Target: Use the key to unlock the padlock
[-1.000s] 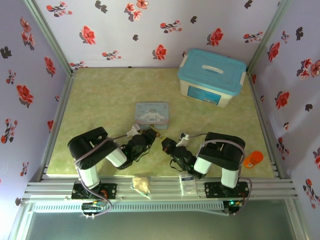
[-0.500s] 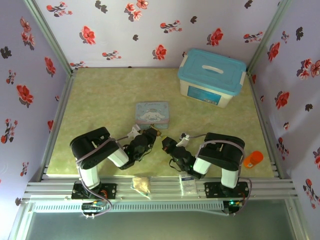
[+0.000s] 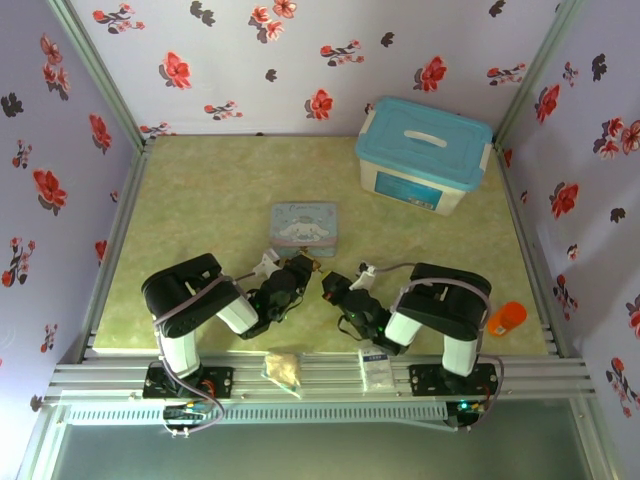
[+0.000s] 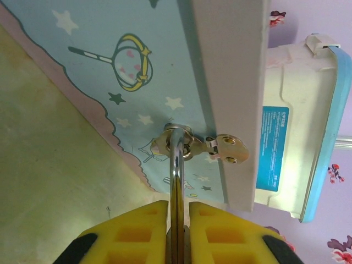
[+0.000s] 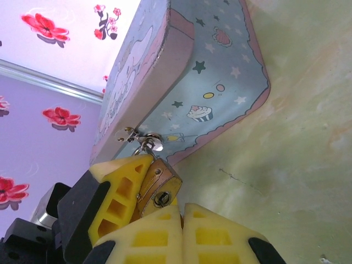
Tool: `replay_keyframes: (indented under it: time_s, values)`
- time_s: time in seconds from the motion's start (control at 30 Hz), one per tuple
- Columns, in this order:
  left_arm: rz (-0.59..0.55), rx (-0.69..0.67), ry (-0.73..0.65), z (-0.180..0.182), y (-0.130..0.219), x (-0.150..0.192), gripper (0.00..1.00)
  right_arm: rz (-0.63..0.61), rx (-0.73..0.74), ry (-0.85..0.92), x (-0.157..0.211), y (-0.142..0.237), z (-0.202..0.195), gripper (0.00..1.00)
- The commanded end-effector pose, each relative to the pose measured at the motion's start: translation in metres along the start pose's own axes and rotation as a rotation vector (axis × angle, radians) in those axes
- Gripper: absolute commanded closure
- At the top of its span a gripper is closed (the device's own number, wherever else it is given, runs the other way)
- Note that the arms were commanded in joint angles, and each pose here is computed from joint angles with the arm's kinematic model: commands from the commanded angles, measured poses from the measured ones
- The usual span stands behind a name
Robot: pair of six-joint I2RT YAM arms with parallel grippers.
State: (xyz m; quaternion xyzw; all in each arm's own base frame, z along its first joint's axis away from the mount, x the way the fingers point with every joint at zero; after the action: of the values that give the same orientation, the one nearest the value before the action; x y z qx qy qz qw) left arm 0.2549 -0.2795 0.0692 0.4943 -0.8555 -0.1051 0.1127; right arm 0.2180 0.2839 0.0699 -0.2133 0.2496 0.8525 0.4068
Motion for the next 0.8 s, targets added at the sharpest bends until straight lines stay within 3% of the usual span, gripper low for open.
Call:
replay_keyframes:
  time_s: [0.0, 0.27, 0.5, 0.77]
  values:
    - [0.223, 0.031, -0.015, -0.011, 0.007, 0.047, 1.00, 0.078, -0.177, -0.029, -0.005, -0.002, 0.037, 1.00]
    - [0.248, 0.057, -0.041, -0.020, 0.007, 0.053, 1.00, 0.206, -0.262, -0.049, 0.007, -0.005, 0.050, 1.00]
    - [0.276, 0.066, -0.076, -0.023, 0.011, 0.056, 1.00, 0.220, -0.265, -0.063, -0.003, -0.005, 0.043, 1.00]
    - [0.318, 0.082, -0.083, -0.028, 0.013, 0.059, 1.00, 0.367, -0.407, -0.049, -0.004, -0.001, 0.062, 1.00]
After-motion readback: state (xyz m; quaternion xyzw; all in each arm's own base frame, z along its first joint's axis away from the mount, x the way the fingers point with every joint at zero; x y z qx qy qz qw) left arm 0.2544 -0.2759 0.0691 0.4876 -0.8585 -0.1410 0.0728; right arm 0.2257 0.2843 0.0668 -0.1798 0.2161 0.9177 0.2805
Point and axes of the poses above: each hand's point on the last joint's axis, 136 mm out from that joint toward the fingers, its own y axis back along the fingers, its own z axis along the line the jaws close on, x = y × z, the point moved 3 cm from there along y, back along the fingers, and after that the axes turned 10 degrees about y, right-handed, at the moved point
